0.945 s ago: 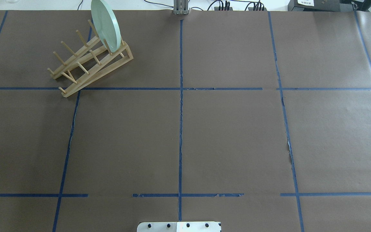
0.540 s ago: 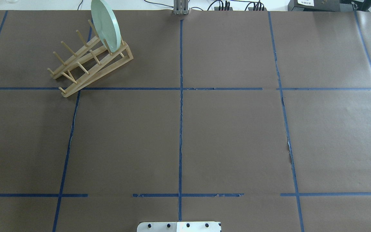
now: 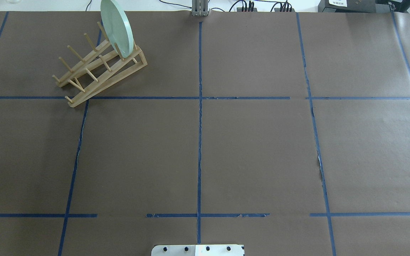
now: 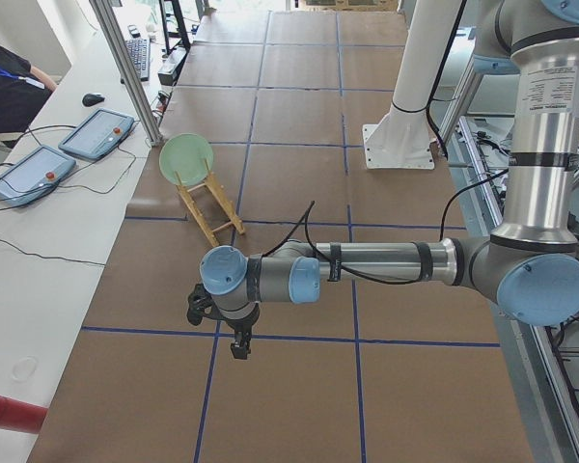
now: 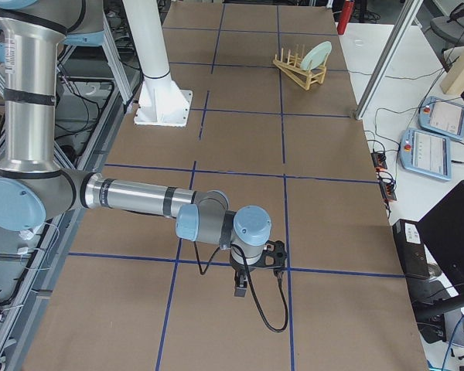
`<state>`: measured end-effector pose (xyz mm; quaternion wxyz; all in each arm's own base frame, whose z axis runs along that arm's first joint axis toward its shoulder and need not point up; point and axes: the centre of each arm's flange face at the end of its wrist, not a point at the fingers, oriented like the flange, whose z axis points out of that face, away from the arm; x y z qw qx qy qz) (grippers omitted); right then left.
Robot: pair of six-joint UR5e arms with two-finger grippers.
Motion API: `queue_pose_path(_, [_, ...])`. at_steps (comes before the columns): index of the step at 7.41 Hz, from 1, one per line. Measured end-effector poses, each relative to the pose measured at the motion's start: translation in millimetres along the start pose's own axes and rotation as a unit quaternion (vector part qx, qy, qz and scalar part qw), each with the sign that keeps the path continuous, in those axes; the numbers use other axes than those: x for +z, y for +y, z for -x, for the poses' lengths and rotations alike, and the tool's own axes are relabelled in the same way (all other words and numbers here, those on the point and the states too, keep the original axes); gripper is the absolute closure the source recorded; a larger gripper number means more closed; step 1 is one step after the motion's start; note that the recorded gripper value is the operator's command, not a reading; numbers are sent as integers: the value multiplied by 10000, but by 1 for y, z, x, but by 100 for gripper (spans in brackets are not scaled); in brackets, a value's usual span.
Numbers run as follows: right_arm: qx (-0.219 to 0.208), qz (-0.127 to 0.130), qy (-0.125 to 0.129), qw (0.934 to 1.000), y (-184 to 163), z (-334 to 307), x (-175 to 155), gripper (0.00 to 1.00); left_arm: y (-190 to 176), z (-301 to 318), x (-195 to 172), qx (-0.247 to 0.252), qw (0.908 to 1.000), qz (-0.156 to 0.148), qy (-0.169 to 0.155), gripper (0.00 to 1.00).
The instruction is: Place plate on rack
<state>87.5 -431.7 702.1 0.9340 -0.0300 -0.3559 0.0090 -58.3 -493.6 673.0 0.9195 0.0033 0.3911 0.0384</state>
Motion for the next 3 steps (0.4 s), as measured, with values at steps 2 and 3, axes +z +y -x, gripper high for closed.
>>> queue_pose_path(2, [-1, -5, 0, 10000, 0, 0, 0, 0, 0, 0, 0, -4, 10000, 4, 0, 0])
queue_pose_path(3, [-1, -3, 0, 10000, 0, 0, 0, 0, 1, 1, 1, -6, 10000, 6, 0, 0])
